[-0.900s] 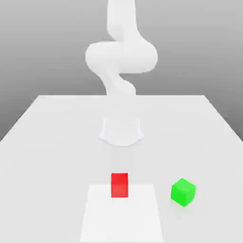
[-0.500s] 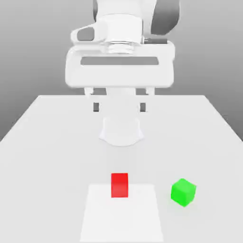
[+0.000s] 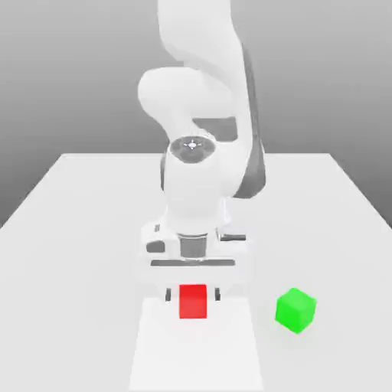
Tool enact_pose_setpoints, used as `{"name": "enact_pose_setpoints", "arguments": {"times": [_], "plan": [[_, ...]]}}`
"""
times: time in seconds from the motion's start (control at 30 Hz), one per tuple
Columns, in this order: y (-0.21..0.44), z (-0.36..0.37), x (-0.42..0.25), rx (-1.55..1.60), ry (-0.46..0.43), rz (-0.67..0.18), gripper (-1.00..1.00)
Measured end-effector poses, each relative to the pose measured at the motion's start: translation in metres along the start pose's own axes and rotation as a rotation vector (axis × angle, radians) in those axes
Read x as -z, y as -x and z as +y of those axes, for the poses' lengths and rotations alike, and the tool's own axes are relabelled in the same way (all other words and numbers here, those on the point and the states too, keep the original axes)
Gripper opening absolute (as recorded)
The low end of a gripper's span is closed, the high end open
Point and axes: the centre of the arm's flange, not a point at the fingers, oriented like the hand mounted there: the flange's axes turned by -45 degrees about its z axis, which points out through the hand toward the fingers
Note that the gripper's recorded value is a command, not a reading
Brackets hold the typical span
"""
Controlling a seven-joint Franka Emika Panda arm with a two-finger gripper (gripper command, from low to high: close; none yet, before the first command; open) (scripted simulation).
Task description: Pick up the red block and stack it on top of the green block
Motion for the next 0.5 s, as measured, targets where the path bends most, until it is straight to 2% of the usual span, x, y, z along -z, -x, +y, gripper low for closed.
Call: {"name": "enact_pose_setpoints", "arguments": {"times": [0.13, 0.4, 0.5], "plan": [[0.000, 0.000, -0.002, 0.000, 0.000, 0.000, -1.00], [0.000, -0.002, 0.056, 0.012, 0.000, 0.000, -1.00], [-0.008, -0.027, 0.067, 0.186, 0.000, -0.001, -1.00]]}}
